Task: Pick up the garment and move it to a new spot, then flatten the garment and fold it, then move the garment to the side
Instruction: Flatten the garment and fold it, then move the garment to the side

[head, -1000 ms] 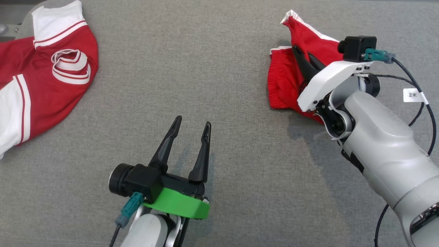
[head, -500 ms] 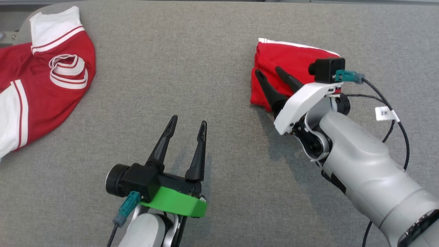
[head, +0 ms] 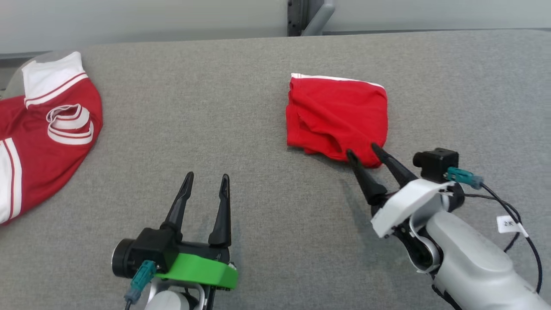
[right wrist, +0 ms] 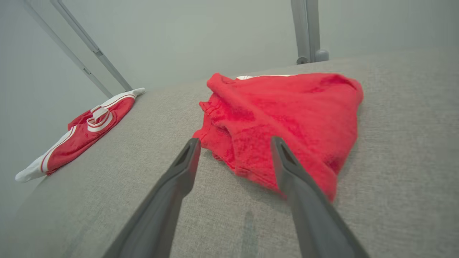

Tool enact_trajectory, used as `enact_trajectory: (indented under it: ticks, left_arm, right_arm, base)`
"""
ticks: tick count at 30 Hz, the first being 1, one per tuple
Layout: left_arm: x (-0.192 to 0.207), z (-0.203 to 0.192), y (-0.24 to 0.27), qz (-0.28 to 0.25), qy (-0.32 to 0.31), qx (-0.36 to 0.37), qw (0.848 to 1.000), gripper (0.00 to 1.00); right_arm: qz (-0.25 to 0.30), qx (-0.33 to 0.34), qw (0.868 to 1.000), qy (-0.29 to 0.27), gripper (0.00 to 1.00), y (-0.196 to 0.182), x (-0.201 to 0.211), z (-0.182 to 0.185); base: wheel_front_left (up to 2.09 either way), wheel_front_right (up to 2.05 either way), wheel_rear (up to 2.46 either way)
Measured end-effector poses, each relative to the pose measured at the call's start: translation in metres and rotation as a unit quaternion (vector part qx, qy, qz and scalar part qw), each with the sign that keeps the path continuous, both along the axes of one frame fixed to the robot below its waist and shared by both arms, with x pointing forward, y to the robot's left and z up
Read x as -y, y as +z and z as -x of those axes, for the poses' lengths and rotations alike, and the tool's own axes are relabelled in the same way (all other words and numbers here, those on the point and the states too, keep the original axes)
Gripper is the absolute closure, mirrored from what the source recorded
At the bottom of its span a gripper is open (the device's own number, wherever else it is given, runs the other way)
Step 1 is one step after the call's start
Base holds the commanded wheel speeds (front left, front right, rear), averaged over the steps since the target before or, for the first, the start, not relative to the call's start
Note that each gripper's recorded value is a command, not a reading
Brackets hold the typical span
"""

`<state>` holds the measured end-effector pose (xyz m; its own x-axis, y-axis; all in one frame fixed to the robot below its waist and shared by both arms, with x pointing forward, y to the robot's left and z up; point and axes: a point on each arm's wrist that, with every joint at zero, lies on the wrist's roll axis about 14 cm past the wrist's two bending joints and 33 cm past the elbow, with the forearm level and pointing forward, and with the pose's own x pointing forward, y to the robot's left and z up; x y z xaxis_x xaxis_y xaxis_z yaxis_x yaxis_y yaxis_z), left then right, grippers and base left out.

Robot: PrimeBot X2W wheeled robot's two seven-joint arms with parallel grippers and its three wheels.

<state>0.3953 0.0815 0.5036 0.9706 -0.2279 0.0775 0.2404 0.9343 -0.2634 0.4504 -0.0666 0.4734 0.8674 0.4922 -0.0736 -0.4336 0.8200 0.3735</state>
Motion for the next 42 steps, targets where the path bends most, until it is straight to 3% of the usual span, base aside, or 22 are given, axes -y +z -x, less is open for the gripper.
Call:
enact_trajectory:
  ticks: [8, 15, 34, 42]
  left_arm:
    - [0.0, 0.012, 0.01, -0.002, 0.005, 0.013, 1.0, 0.0]
    - [-0.005, 0.021, 0.024, -0.011, 0.015, 0.034, 0.999, 0.0]
    - [-0.005, 0.034, 0.012, -0.024, 0.018, 0.018, 0.999, 0.0]
    - [0.026, 0.0, 0.003, -0.008, -0.042, 0.002, 0.999, 0.0]
  right_arm:
    - [0.046, 0.095, 0.989, -0.1, 0.0, 0.039, 0.065, 0.025]
    - [0.08, 0.142, 0.976, -0.146, 0.0, 0.057, 0.085, 0.055]
    - [0.095, 0.147, 0.969, -0.176, 0.0, 0.052, 0.09, 0.085]
    - [0.101, 0.137, 0.969, -0.181, 0.0, 0.046, 0.096, 0.072]
  base:
    - [0.0, 0.0, 0.0]
    - [0.0, 0.0, 0.0]
    - [0.0, 0.0, 0.0]
    - [0.0, 0.0, 0.0]
